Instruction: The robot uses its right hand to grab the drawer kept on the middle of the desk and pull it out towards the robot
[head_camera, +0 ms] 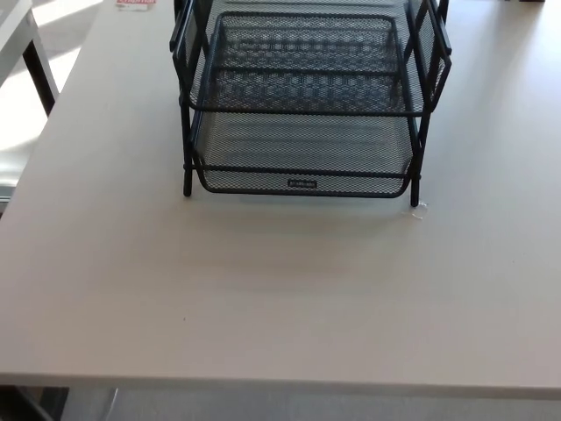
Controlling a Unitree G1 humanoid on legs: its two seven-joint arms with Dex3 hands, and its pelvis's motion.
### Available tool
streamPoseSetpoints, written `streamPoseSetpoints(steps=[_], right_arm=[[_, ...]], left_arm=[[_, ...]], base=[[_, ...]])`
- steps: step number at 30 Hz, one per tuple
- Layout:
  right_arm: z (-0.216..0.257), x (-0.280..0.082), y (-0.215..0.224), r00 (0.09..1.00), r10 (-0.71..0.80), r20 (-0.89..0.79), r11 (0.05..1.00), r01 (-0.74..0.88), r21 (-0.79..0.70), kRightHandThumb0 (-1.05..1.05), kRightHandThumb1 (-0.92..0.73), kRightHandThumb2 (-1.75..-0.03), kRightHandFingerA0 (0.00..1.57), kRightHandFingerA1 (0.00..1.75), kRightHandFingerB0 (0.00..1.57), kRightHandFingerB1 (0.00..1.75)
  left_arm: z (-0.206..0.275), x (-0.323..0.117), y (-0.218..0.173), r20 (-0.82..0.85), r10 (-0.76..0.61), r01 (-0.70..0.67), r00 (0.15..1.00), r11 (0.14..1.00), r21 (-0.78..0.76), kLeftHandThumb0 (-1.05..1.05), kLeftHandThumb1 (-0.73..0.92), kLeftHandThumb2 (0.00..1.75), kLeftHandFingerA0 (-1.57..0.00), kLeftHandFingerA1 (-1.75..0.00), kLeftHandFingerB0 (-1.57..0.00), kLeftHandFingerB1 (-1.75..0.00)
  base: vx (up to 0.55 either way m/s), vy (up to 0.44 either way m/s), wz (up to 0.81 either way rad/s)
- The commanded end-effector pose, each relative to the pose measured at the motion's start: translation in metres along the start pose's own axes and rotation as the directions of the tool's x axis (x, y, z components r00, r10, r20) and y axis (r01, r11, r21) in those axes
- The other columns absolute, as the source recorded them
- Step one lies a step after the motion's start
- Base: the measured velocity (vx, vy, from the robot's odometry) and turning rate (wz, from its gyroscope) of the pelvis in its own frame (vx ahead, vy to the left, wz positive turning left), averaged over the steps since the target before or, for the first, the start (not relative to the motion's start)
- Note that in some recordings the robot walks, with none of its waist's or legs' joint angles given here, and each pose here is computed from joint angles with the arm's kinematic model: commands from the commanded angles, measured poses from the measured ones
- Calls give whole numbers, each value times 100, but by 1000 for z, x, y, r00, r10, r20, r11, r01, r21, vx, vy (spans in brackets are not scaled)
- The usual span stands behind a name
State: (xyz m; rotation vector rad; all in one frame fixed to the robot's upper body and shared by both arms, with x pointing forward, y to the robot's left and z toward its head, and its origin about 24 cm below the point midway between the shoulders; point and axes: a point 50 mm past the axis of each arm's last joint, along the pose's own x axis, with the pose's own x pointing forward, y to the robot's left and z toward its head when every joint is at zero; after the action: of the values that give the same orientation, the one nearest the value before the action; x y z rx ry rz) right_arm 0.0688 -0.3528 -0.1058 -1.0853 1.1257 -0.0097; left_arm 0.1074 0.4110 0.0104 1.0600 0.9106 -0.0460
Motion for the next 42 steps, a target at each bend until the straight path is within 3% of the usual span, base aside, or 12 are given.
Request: streamPoseSetpoints(steps=[1, 2, 3, 4, 5, 6, 7, 8, 42], right_arm=[[-16, -17, -22, 948, -198, 250, 959, 240, -152, -59, -60, -58, 49, 71, 17, 35], [-15, -17, -21, 947, -197, 253, 959, 240, -153, -59, -60, -58, 49, 71, 17, 35], [-15, -23, -50, 955, -187, 230, 967, 221, -130, -55, -58, -59, 30, 57, 11, 31], [-12, -27, -67, 960, -178, 215, 971, 207, -121, -75, -47, -84, 32, 71, 5, 35], [-10, -30, -84, 966, -180, 185, 970, 206, -128, -79, -49, -88, 22, 58, 7, 29], [-9, -34, -99, 969, -185, 166, 968, 209, -141, -79, -49, -88, 22, 58, 7, 29], [-10, -33, -107, 972, -190, 140, 967, 210, -144, -82, -51, -89, 20, 56, 5, 23], [-9, -36, -116, 972, -197, 125, 966, 214, -147, -83, -53, -91, 25, 63, 5, 16], [4, -48, -119, 980, -175, 95, 970, 188, -151, -83, -53, -91, 25, 63, 5, 16]], left_arm=[[8, -17, 27, -20, -103, 104, 994, 990, 93, -32, 72, 61, -49, -87, -48, -66], [7, -17, 27, -23, -103, 105, 994, 990, 92, -32, 72, 61, -49, -87, -48, -66], [1, -10, 26, -24, -115, 118, 993, 975, 189, -31, 75, 62, -51, -83, -54, -65], [-1, -8, 25, -34, -118, 122, 992, 981, 152, -30, 76, 62, -50, -81, -50, -63], [2, -13, 26, -44, -124, 125, 991, 992, 32, -32, 74, 62, -48, -81, -49, -65], [5, -16, 27, -40, -131, 133, 990, 991, 34, -32, 74, 62, -48, -81, -49, -65], [9, -19, 28, -16, -145, 146, 989, 980, 135, -33, 73, 62, -49, -88, -43, -62], [9, -19, 28, -15, -147, 148, 989, 979, 144, -33, 73, 62, -49, -88, -43, -62], [10, -23, 30, -27, -152, 155, 988, 979, 131, -33, 73, 62, -49, -88, -43, -62]], base=[[0, 0, 0], [0, 0, 0], [0, 0, 0], [0, 0, 0], [0, 0, 0], [0, 0, 0], [0, 0, 0], [0, 0, 0], [0, 0, 0]])
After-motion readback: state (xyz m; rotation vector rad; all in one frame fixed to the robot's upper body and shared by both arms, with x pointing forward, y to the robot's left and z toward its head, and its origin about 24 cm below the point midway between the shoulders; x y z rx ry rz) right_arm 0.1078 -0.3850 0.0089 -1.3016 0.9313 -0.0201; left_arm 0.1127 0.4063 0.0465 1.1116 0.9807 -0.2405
